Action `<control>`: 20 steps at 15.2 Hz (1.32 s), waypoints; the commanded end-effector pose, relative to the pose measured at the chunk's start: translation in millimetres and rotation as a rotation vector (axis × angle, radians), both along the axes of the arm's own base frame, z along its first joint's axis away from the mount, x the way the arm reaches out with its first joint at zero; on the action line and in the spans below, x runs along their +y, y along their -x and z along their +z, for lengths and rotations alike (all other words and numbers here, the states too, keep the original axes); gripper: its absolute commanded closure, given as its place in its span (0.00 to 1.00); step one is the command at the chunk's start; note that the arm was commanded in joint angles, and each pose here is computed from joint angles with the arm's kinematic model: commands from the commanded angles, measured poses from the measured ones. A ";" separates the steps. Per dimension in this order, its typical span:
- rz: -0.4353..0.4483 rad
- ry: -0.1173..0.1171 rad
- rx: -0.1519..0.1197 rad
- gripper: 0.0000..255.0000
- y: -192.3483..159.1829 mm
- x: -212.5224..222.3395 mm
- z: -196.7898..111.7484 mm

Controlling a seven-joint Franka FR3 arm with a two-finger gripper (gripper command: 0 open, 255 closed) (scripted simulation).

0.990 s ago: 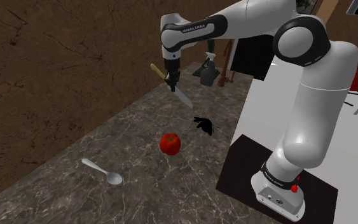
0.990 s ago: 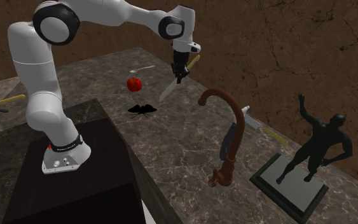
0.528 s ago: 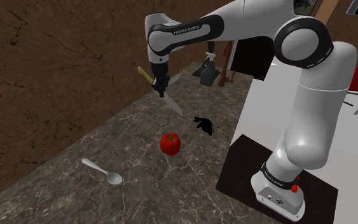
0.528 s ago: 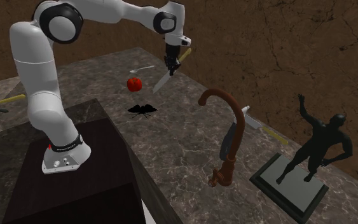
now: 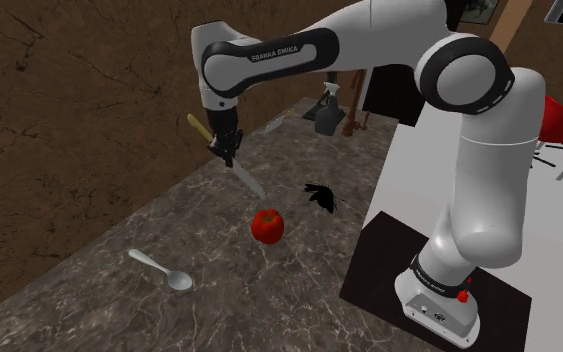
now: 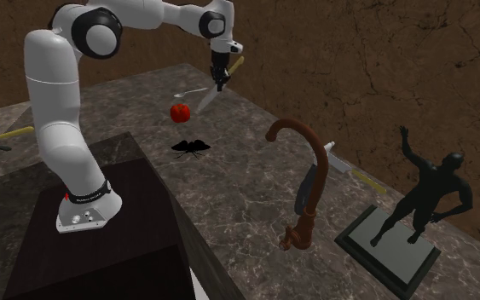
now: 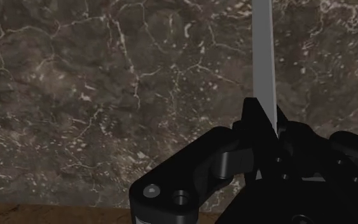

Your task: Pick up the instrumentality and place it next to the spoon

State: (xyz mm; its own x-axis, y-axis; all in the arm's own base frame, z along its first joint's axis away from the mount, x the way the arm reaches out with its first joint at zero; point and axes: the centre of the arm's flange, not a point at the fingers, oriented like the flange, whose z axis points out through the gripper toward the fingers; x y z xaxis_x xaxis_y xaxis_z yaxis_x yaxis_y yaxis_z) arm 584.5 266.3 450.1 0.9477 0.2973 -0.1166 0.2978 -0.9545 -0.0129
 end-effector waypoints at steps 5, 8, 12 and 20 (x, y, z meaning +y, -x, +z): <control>-0.001 0.000 -0.001 1.00 10.1 78.9 0.2; -0.001 0.000 -0.001 1.00 15.5 118.1 0.5; -0.001 0.000 -0.001 1.00 18.0 135.9 -15.2; -0.001 0.000 -0.001 1.00 17.9 135.9 -57.4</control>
State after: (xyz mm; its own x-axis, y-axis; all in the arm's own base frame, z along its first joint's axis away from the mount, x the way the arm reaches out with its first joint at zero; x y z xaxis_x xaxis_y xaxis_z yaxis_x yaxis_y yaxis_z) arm 566.7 401.1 399.7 0.9485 0.2955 -0.1145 0.2960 -0.9551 -0.0128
